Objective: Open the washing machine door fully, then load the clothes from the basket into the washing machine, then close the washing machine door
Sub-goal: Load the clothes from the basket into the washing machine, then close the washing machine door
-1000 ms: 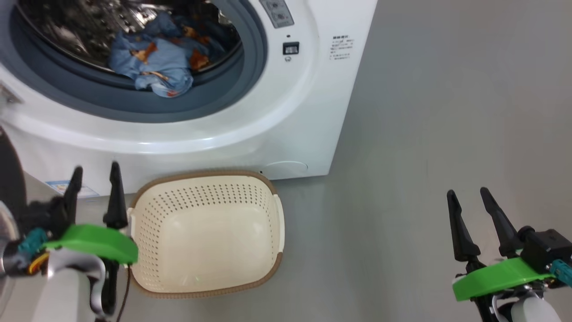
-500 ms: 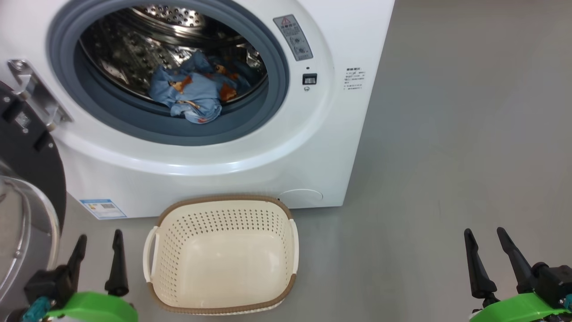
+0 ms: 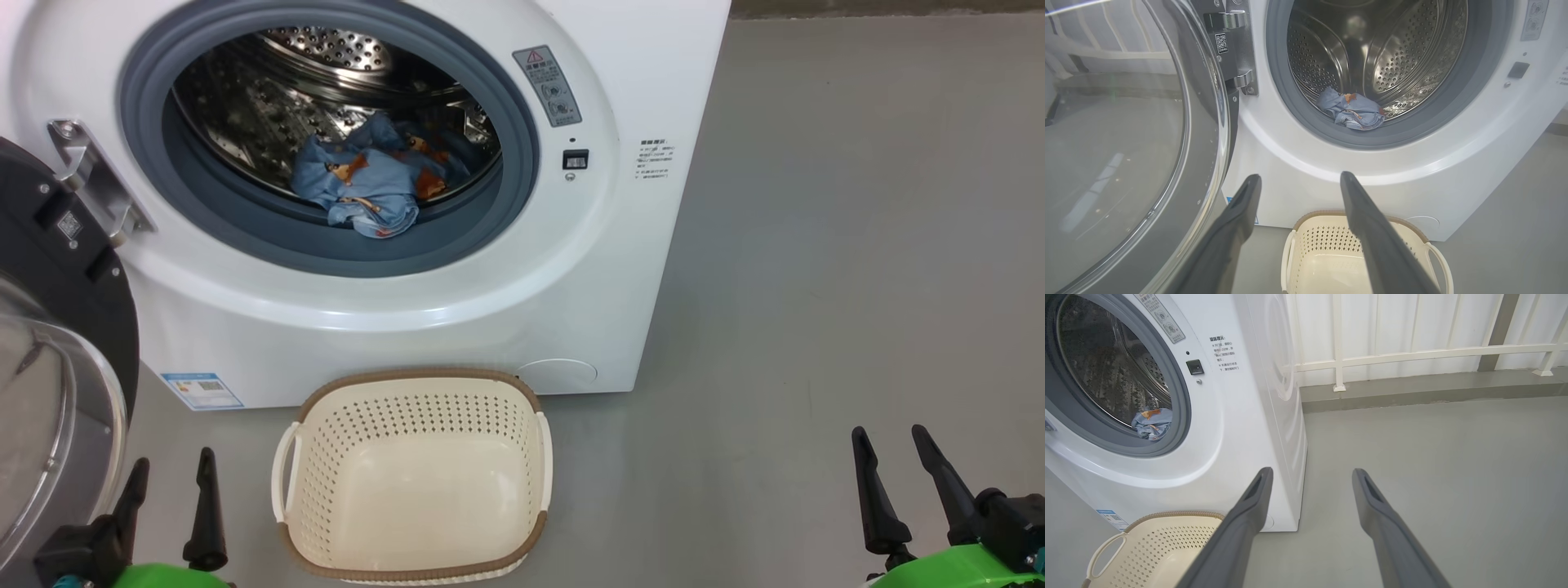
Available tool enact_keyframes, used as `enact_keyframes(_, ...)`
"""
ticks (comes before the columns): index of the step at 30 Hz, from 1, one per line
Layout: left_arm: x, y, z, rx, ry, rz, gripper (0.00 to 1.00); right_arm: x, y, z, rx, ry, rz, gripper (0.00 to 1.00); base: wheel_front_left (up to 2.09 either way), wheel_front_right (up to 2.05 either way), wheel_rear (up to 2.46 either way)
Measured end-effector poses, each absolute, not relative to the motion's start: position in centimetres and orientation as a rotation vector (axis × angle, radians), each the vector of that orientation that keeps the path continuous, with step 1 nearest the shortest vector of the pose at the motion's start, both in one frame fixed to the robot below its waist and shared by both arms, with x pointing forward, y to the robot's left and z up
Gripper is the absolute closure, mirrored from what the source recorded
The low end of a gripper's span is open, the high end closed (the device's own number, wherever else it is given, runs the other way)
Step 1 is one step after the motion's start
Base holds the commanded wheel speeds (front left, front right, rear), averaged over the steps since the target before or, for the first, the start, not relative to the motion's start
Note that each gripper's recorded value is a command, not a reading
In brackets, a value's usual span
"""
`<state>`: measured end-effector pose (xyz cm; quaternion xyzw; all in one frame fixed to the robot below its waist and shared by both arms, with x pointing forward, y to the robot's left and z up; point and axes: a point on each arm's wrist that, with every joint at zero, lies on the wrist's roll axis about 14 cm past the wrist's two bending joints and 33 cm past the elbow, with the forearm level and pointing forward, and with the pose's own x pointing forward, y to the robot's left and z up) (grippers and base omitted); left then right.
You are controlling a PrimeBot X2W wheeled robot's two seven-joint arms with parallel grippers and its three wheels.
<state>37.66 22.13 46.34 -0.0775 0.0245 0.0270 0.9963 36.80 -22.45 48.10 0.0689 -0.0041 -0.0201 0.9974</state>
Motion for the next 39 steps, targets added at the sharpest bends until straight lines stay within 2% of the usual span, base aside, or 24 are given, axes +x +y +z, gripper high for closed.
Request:
enact_keyframes(19,37.65,21.53,46.5,-0.161,0.045,0.038,0.0,36.26,-22.34,47.62,0.144,0.007,-0.043,0.0,-0.03,0.03,0.0)
enact_keyframes(39,37.17,21.3,46.52,-0.19,0.044,0.03,0.0,36.54,-21.8,47.62,0.158,0.005,-0.033,0.0,-0.85,0.85,0.0)
